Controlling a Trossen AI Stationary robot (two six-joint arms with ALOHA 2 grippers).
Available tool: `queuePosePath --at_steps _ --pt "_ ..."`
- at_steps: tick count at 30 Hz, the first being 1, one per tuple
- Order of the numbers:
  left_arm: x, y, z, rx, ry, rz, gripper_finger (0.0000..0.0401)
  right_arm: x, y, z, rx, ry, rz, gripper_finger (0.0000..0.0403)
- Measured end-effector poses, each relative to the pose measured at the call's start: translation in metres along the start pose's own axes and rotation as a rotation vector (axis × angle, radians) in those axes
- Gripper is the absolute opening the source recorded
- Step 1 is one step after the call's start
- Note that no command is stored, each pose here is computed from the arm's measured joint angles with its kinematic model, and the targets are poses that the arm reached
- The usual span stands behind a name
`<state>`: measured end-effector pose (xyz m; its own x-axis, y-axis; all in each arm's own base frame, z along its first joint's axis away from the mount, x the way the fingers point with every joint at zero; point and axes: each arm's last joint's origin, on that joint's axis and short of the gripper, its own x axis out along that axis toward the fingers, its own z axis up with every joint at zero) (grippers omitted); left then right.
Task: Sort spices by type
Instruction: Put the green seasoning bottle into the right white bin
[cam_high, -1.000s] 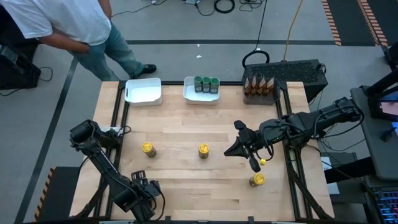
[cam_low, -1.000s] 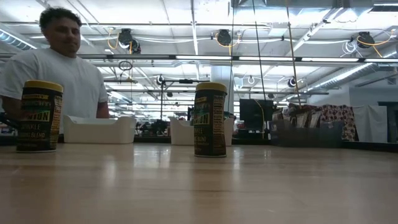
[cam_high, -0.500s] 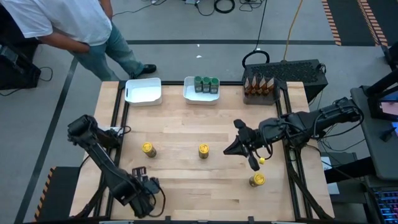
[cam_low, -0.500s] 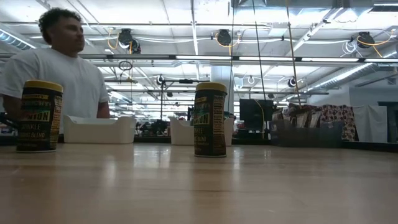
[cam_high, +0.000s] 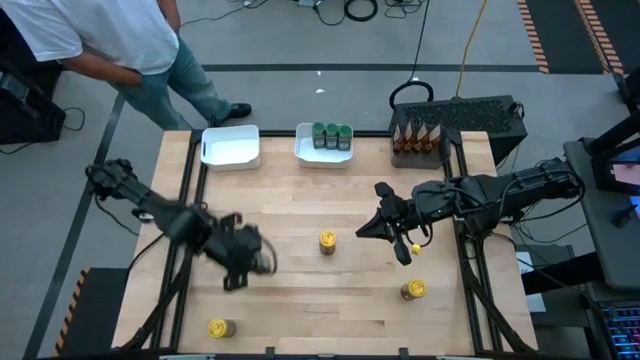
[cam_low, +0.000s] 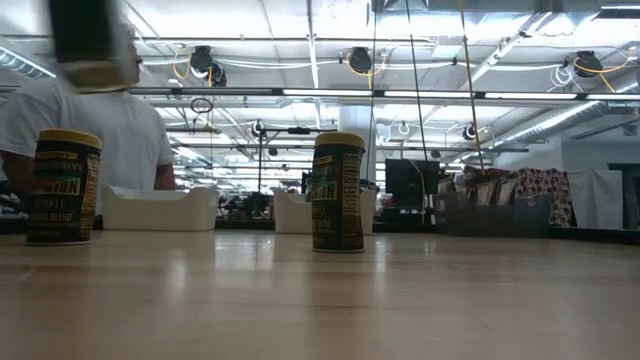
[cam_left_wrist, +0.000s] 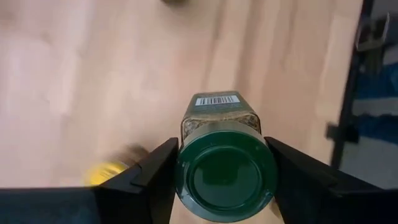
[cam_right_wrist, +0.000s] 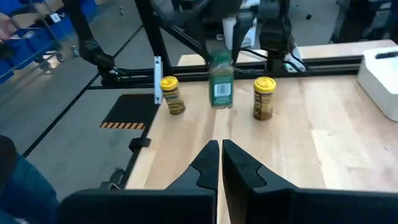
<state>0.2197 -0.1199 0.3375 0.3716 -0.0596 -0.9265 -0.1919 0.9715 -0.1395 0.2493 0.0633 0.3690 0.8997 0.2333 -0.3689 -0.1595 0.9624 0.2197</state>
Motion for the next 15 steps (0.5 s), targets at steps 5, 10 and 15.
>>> queuePosePath --at_steps 5,10,15 --pt "-0.018 0.043 0.032 0.049 -0.093 0.032 0.0217 -0.004 -0.017 -0.001 -0.008 0.042 -0.067 0.0000" --pt "-0.035 0.090 0.060 0.118 -0.170 0.107 0.0217 -0.014 -0.042 0.001 -0.025 0.061 -0.109 0.0000" --pt "-0.052 0.137 0.083 0.246 -0.229 0.222 0.0217 -0.029 -0.070 0.008 -0.010 0.027 -0.165 0.0000"
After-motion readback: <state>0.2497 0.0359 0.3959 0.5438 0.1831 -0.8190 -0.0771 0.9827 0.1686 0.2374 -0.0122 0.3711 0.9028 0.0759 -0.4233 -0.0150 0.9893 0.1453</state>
